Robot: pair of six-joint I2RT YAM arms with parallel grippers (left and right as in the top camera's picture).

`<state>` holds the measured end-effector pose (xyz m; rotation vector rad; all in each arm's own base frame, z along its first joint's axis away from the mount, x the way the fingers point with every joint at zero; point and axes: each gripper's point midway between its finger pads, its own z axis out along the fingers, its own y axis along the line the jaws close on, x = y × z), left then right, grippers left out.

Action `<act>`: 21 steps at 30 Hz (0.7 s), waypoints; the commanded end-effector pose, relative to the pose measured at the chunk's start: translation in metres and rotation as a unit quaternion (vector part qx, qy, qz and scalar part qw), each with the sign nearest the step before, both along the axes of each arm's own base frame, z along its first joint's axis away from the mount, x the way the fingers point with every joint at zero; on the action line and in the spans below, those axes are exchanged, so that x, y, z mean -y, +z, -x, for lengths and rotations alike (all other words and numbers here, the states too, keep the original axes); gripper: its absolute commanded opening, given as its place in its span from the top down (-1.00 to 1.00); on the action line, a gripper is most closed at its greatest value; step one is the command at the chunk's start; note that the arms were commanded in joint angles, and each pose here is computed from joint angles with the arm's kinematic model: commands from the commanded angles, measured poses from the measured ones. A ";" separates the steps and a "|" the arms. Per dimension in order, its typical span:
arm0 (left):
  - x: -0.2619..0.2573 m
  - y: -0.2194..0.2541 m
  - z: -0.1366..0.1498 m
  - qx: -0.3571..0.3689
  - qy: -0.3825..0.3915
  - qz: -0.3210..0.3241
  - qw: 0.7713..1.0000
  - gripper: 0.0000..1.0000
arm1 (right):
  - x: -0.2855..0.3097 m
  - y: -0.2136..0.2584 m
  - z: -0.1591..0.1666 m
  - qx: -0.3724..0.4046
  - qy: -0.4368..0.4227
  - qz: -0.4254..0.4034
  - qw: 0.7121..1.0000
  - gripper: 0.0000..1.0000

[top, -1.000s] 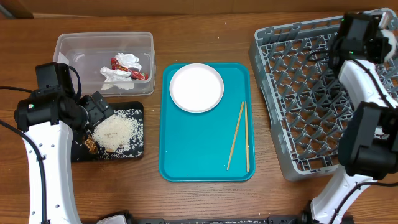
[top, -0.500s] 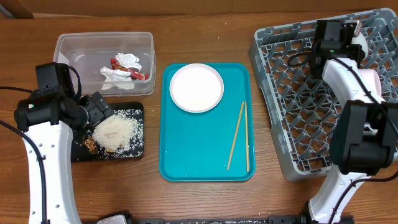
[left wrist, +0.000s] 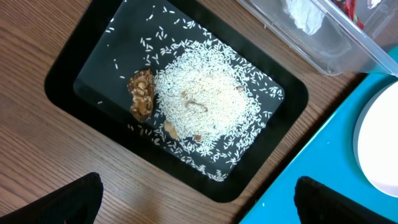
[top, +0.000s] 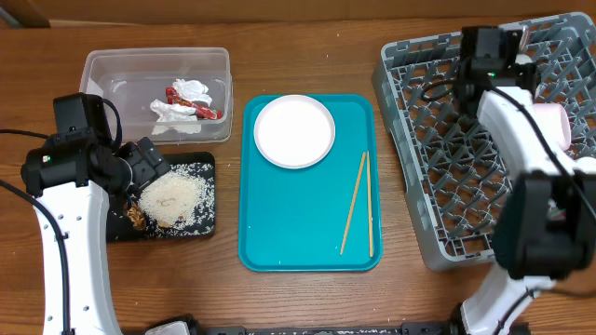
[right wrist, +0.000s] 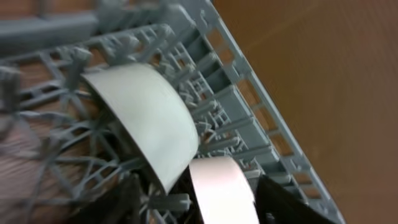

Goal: Sort waste into correct bins and load items into the dishwasher
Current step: 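Carry the white bowl to the dish rack and release it, then pinch one wooden chopstick on the teal tray with the right gripper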

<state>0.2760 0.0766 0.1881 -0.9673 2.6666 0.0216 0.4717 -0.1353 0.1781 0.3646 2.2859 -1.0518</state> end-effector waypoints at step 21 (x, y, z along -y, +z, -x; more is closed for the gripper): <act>-0.003 0.006 0.000 0.010 0.005 -0.006 1.000 -0.99 | -0.251 -0.026 0.160 -0.218 0.207 -0.524 0.797 -0.30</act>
